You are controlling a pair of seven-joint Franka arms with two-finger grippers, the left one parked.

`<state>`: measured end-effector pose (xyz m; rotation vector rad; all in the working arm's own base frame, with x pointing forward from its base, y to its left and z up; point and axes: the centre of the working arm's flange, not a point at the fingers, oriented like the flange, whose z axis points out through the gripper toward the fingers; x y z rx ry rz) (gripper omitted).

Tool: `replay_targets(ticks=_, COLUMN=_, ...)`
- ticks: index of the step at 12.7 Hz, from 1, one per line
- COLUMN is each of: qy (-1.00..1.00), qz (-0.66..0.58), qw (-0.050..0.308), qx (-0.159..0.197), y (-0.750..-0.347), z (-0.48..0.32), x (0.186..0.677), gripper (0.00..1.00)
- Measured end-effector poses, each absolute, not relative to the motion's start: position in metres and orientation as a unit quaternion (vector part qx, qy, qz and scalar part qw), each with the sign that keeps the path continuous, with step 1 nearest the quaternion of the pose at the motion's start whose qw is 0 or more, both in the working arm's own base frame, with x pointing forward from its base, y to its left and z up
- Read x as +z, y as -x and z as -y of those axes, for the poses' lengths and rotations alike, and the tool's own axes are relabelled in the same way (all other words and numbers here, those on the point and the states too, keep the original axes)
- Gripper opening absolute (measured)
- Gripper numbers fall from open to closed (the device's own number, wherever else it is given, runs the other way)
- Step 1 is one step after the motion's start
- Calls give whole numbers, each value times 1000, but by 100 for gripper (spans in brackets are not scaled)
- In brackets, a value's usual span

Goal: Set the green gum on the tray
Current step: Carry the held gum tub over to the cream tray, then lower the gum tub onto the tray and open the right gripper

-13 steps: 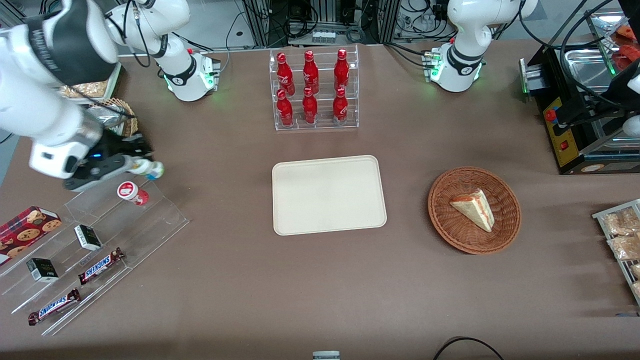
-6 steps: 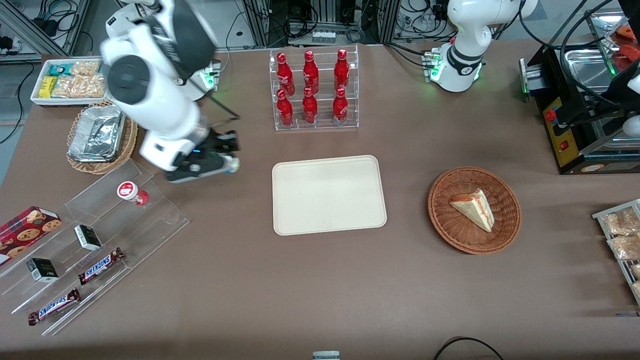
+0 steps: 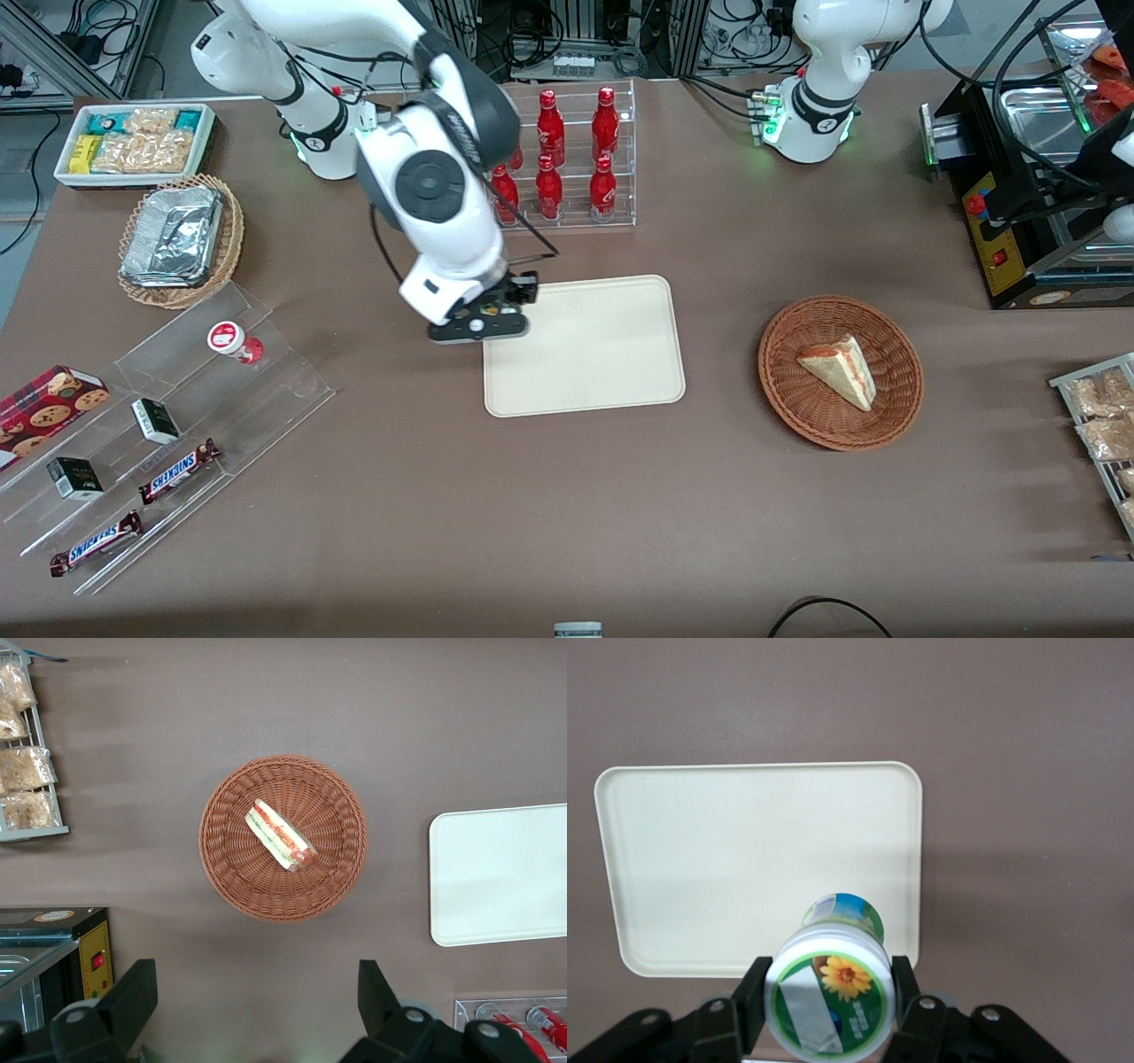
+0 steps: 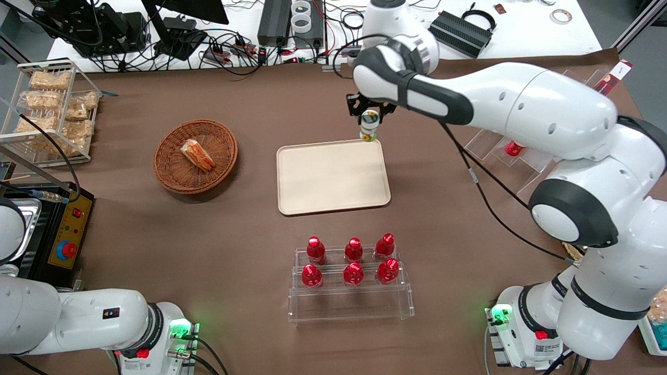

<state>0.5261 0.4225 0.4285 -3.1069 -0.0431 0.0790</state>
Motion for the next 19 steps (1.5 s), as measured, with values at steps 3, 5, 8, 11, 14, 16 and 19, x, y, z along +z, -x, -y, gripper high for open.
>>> replay_targets(ticks=3, qy=1000, qz=6, qw=12, qx=15, y=-517, z=-454, x=394, gripper=59)
replay_targets(ticks=5, qy=1000, qz=5, qw=7, qx=10, y=-510, z=-472, x=368, gripper=59)
replay_targets(ticks=8, qy=1000, qz=14, qw=-6, qx=8, y=-499, z=-494, x=323, gripper=59)
replay_targets(ticks=11, qy=1000, qz=16, qw=-9, qx=4, y=-491, z=-506, x=306, gripper=59)
replay_targets(ticks=14, qy=1000, qz=16, qw=-5, qx=-4, y=-491, z=-510, x=301, gripper=59)
replay_targets(ticks=16, qy=1000, qz=12, qw=0, qx=-11, y=-493, z=-512, x=293, gripper=59)
replay_targets(ticks=19, qy=1000, qz=7, qw=12, qx=-14, y=-490, z=-519, x=281, gripper=59)
